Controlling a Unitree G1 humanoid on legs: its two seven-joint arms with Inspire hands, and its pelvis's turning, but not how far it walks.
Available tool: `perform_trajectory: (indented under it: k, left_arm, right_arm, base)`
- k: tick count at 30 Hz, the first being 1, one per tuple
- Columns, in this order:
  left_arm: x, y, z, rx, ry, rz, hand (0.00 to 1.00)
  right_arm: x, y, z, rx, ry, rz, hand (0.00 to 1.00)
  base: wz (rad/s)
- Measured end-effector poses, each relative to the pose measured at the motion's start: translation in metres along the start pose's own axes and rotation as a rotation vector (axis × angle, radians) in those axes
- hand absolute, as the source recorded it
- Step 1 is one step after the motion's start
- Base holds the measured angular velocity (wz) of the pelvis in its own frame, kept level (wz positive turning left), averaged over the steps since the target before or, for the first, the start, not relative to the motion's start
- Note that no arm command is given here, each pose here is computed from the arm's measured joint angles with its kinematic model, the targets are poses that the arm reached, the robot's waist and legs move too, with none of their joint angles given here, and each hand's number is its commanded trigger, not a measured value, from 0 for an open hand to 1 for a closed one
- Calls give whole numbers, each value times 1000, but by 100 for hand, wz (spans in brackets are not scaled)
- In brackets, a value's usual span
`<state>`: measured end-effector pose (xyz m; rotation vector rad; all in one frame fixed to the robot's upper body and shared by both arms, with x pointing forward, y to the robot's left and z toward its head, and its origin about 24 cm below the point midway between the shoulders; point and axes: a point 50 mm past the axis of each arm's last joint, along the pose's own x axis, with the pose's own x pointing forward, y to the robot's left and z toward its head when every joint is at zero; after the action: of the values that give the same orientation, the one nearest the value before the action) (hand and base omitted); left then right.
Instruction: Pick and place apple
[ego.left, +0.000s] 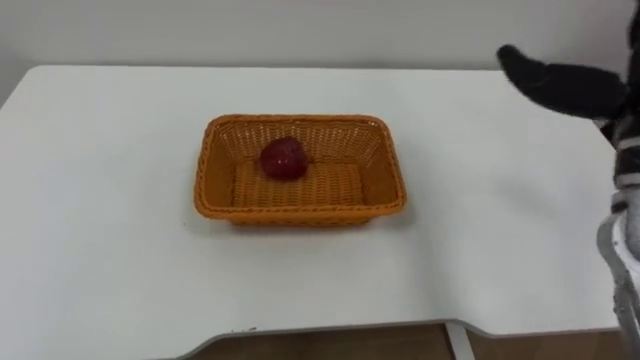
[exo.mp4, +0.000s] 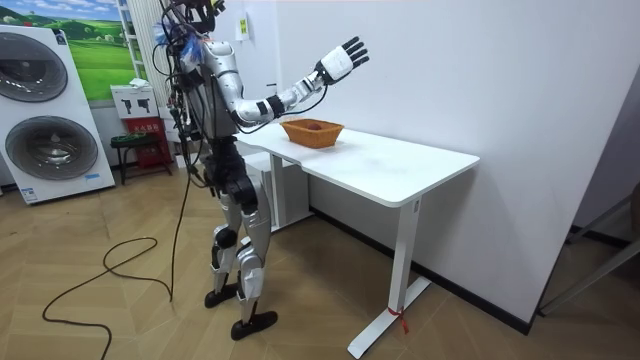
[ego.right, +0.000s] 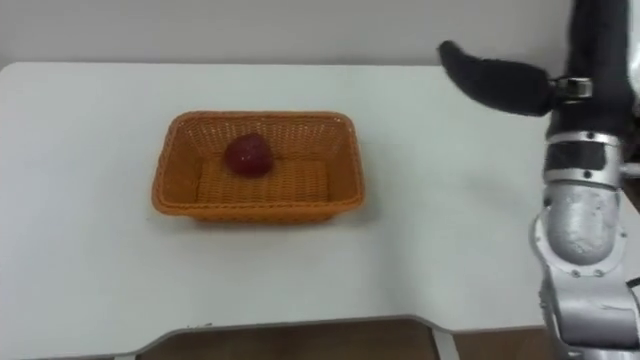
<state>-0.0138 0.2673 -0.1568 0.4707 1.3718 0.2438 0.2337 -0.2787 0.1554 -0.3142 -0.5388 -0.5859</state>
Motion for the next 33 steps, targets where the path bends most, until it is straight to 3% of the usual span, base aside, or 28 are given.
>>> perform_trajectory:
  k: [6,11,14,19,22,26,31,33]
  left_arm:
    - [-3,4,-14,-34,43,36,0]
    - [-2,7,-12,-33,49,67,0]
    - [-1,10,-4,-45,29,81,0]
    - [-2,3,-5,-74,68,63,0]
    - [-2,2,-7,-91,82,54,0]
    - [-2,2,-6,-96,88,44,0]
    - [-1,1,-4,-97,84,8,0]
    - [0,1,-1,-95,78,-1,0]
  right_arm:
    - [-6,-59,-10,-75,36,-409,0]
    - [-33,-98,-61,-126,301,-671,0]
    - [-75,-121,-105,-200,576,-750,0]
    - [-183,-155,-156,-280,1130,-875,0]
    - [-232,-152,-164,-297,1347,-881,0]
    - [-266,-147,-166,-343,1491,-788,0]
    - [-295,-133,-168,-439,1635,-477,0]
    - [-308,-128,-167,-481,1687,-276,0]
  base:
    - [-2]
    - [0]
    - [0]
    - [0]
    - [-9]
    - [-3]
    - [-3]
    - [0]
